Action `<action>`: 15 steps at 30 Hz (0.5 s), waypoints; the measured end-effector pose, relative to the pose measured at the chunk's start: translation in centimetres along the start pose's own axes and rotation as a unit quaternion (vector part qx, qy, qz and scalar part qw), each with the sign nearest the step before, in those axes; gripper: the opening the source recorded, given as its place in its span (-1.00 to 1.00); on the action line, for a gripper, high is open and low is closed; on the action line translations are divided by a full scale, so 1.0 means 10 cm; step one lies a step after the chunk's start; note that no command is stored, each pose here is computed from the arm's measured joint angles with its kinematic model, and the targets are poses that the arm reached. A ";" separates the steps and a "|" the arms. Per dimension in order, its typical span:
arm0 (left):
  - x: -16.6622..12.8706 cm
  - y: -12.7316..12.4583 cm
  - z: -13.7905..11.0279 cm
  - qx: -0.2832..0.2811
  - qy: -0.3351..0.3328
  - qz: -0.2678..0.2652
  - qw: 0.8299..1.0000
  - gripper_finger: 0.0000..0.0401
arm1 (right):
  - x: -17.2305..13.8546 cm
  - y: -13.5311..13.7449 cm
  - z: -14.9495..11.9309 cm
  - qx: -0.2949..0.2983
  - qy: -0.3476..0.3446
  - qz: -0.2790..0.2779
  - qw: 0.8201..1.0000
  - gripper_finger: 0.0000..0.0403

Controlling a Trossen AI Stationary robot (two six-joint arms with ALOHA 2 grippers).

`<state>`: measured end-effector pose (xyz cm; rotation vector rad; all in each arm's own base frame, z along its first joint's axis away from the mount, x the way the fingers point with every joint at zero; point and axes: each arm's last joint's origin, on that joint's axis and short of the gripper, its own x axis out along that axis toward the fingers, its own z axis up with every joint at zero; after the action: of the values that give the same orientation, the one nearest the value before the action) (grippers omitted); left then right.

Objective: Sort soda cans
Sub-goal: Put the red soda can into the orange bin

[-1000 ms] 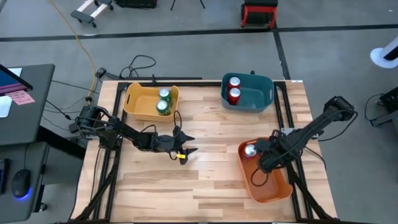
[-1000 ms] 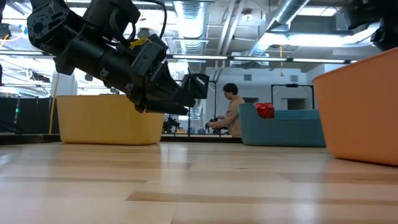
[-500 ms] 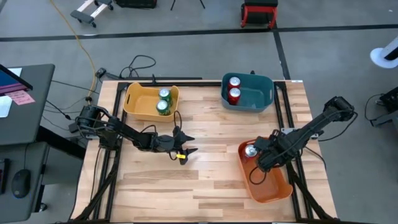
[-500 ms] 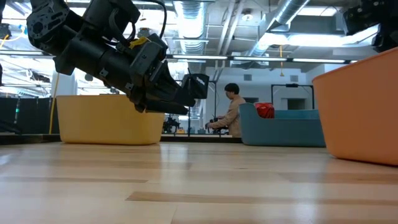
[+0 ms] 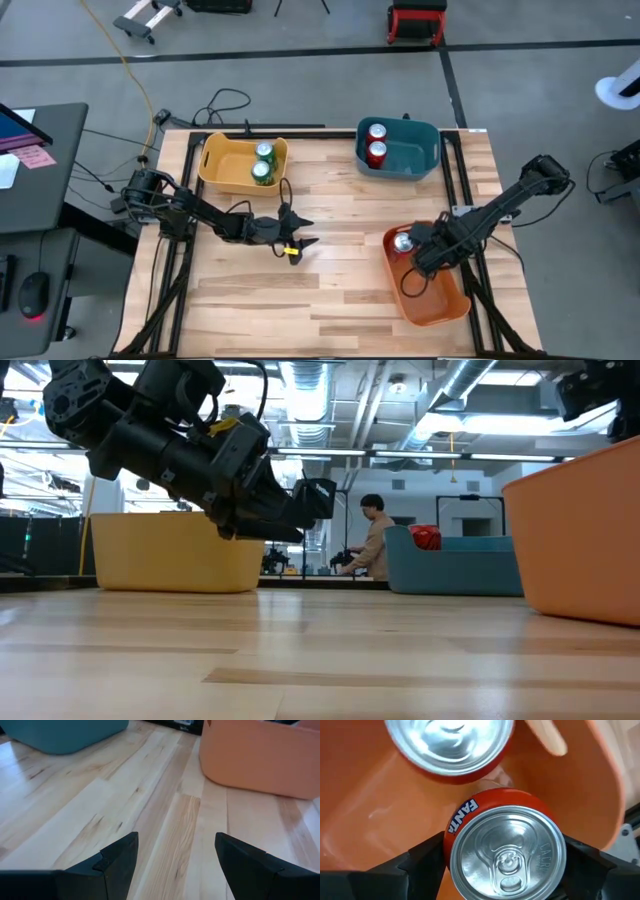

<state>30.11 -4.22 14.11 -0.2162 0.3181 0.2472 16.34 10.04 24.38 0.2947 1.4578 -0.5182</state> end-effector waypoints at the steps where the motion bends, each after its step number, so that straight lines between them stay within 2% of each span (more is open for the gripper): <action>1: 0.01 0.00 0.02 -0.002 -0.003 0.001 1.000 0.30 | 0.00 0.00 0.00 0.000 0.002 0.002 1.000 0.70; 6: 0.04 -0.03 0.10 0.010 -0.014 -0.003 1.000 0.30 | 0.00 0.01 -0.01 0.027 -0.011 -0.005 1.000 0.70; 15: 0.07 -0.07 0.16 0.035 -0.014 -0.028 0.999 0.30 | 0.00 0.03 -0.03 0.025 -0.017 -0.006 1.000 0.70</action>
<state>31.41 -4.37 15.52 -0.1516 0.2916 0.1827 16.24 10.48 24.31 0.3142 1.4155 -0.5675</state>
